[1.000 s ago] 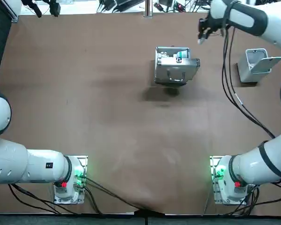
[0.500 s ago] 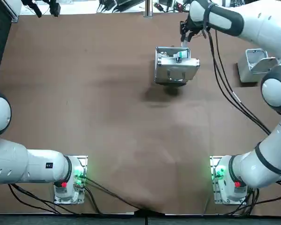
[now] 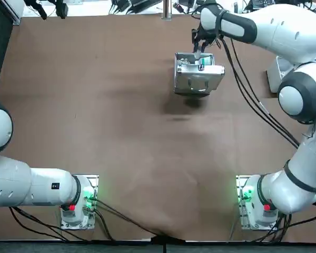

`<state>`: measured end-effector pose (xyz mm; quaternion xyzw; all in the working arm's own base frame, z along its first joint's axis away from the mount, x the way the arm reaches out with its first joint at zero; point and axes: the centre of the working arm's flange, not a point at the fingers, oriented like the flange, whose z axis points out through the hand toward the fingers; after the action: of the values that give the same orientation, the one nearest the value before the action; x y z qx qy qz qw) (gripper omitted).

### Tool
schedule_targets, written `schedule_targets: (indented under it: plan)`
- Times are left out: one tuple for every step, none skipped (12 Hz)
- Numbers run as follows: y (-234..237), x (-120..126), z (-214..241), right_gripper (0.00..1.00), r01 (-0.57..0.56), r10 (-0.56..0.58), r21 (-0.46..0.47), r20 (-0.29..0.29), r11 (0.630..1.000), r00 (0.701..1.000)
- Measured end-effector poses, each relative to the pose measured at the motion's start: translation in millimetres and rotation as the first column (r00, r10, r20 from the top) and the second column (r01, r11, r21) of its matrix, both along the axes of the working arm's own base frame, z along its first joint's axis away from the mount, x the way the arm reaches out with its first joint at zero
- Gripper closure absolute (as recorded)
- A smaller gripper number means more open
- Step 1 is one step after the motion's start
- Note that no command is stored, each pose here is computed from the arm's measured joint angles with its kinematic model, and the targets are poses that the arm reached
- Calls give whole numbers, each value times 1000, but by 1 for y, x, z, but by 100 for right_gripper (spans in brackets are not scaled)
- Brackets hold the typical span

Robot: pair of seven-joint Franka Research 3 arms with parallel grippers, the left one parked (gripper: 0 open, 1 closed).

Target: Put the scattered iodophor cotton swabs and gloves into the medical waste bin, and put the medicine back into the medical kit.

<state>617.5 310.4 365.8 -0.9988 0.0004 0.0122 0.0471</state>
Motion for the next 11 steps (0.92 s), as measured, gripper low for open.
schedule_targets:
  plan:
    - [4, -1, -8, 62, 6, -6, -7, -10, 1000, 1000]
    - [8, -2, -16, 62, 14, -14, -18, -19, 1000, 1000]
    - [10, -3, -24, 62, 17, -18, -30, -25, 999, 1000]
    - [12, -3, -30, 62, 20, -22, -41, -29, 999, 999]
    - [13, -3, -34, 62, 22, -23, -48, -32, 999, 999]
    - [13, -3, -37, 62, 23, -25, -50, -34, 998, 999]
    - [13, -3, -39, 62, 26, -28, -51, -37, 998, 999]
    - [12, -2, -42, 62, 39, -42, -54, -41, 998, 998]
    - [12, -2, -44, 62, 46, -49, -56, -43, 997, 998]
    - [13, -2, -47, 62, 51, -54, -56, -44, 997, 998]
    - [13, -2, -50, 62, 54, -57, -56, -44, 997, 997]
